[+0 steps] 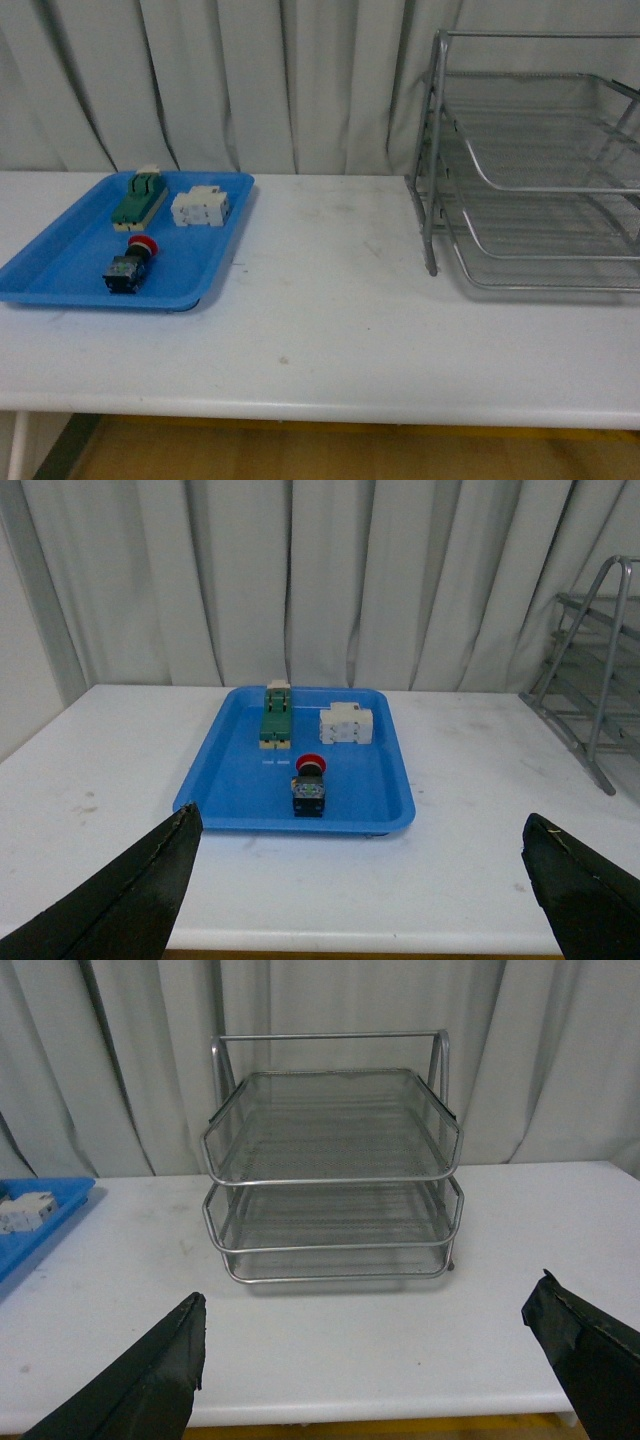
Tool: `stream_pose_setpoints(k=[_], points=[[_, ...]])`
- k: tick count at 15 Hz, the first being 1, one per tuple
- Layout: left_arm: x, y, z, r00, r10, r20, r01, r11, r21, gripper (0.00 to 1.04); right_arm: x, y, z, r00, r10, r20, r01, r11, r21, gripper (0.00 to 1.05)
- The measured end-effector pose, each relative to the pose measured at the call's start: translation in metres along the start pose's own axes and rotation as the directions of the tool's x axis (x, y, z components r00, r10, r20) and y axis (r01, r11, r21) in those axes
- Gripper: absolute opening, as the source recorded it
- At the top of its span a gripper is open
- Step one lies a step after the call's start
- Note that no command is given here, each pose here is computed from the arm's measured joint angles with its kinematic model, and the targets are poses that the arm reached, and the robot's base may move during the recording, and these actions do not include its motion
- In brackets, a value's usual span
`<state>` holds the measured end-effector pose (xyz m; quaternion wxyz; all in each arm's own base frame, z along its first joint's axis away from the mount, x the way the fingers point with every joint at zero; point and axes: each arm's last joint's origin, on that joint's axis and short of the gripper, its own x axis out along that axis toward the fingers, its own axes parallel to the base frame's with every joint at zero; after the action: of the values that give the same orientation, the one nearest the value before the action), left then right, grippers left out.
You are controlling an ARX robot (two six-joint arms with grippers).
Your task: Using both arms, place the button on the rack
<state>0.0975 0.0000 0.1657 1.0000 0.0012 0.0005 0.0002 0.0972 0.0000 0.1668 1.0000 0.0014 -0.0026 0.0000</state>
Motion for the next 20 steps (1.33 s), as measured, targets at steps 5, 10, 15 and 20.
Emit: stream_pose_setpoints(k=[5, 10, 15, 20], points=[[0.000, 0.000, 0.000, 1.000, 0.000, 0.000, 0.000, 1.000, 0.000, 0.98, 0.000, 0.000, 0.000, 1.000, 0.000, 0.000, 0.000, 1.000, 0.000, 0.98], [0.000, 0.000, 0.000, 1.000, 0.000, 0.000, 0.000, 1.000, 0.000, 0.98, 0.055, -0.016, -0.010, 0.938, 0.097, -0.333, 0.056, 0.906, 0.419, 0.98], [0.000, 0.000, 0.000, 1.000, 0.000, 0.000, 0.000, 1.000, 0.000, 0.98, 0.136, -0.034, -0.047, 0.941, 0.130, -0.312, 0.140, 0.689, 0.711, 0.98], [0.000, 0.000, 0.000, 1.000, 0.000, 0.000, 0.000, 1.000, 0.000, 0.98, 0.195, -0.031, -0.080, 0.925, 0.103, -0.366, 0.242, 0.585, 0.774, 0.98]])
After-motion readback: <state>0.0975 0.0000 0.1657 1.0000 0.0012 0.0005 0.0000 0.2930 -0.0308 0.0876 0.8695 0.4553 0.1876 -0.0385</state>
